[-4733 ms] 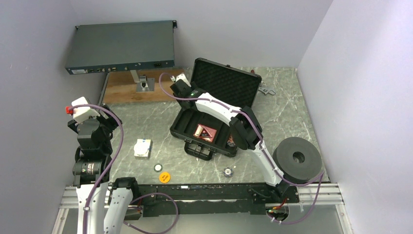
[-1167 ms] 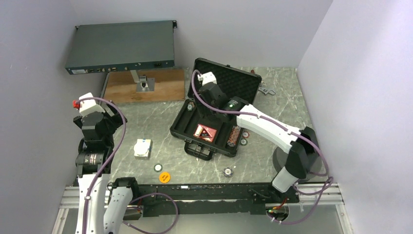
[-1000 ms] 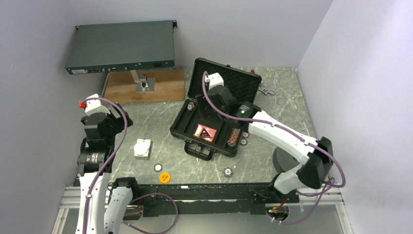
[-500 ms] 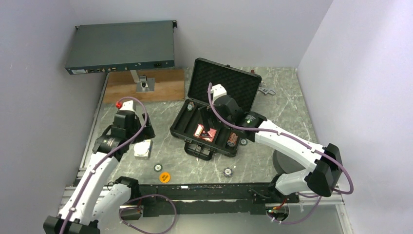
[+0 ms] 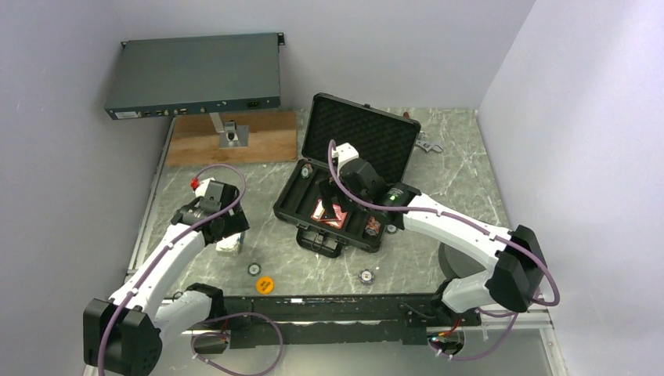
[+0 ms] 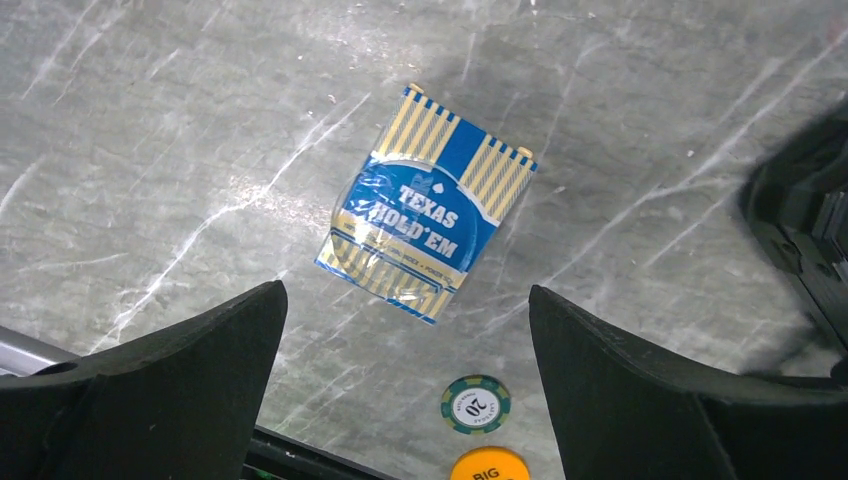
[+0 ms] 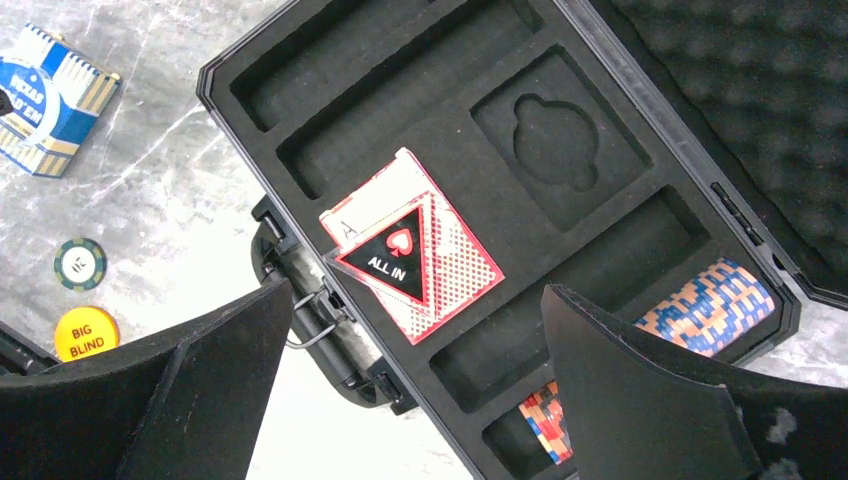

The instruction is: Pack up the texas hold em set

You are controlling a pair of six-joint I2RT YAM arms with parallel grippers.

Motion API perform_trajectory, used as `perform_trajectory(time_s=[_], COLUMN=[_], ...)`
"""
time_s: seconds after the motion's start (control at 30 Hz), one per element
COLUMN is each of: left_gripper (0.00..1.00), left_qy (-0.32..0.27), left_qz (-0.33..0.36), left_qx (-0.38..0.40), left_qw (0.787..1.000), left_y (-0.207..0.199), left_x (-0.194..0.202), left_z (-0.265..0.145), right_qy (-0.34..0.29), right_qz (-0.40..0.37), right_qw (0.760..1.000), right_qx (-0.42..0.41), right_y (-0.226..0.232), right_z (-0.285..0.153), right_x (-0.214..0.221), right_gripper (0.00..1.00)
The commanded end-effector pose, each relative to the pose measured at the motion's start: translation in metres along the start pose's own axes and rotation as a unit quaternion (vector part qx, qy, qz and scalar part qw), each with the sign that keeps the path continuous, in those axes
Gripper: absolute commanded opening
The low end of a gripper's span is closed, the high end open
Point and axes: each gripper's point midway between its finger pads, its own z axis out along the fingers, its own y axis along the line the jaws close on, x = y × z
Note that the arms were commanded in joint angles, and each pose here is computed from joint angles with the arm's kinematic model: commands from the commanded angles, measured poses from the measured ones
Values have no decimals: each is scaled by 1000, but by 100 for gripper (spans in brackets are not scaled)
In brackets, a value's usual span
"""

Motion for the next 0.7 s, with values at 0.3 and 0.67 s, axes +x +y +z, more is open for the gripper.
perform_trajectory(time_s=[0.3,0.67], left_gripper=[93,86], left_qy=[26,29], left_qz=[-78,-76], left_qx=[-22,-16], left_qw=[996,997], left_y=[9,6], left_x=[9,6], left_z=[21,30], right_qy=[-11,-13], right_qz=[-3,-2], right_qw=[1000,1000], right_qx=[-24,-22], right_y=[13,12], right_z=[14,15], right_x=[-9,-11], right_gripper=[98,98])
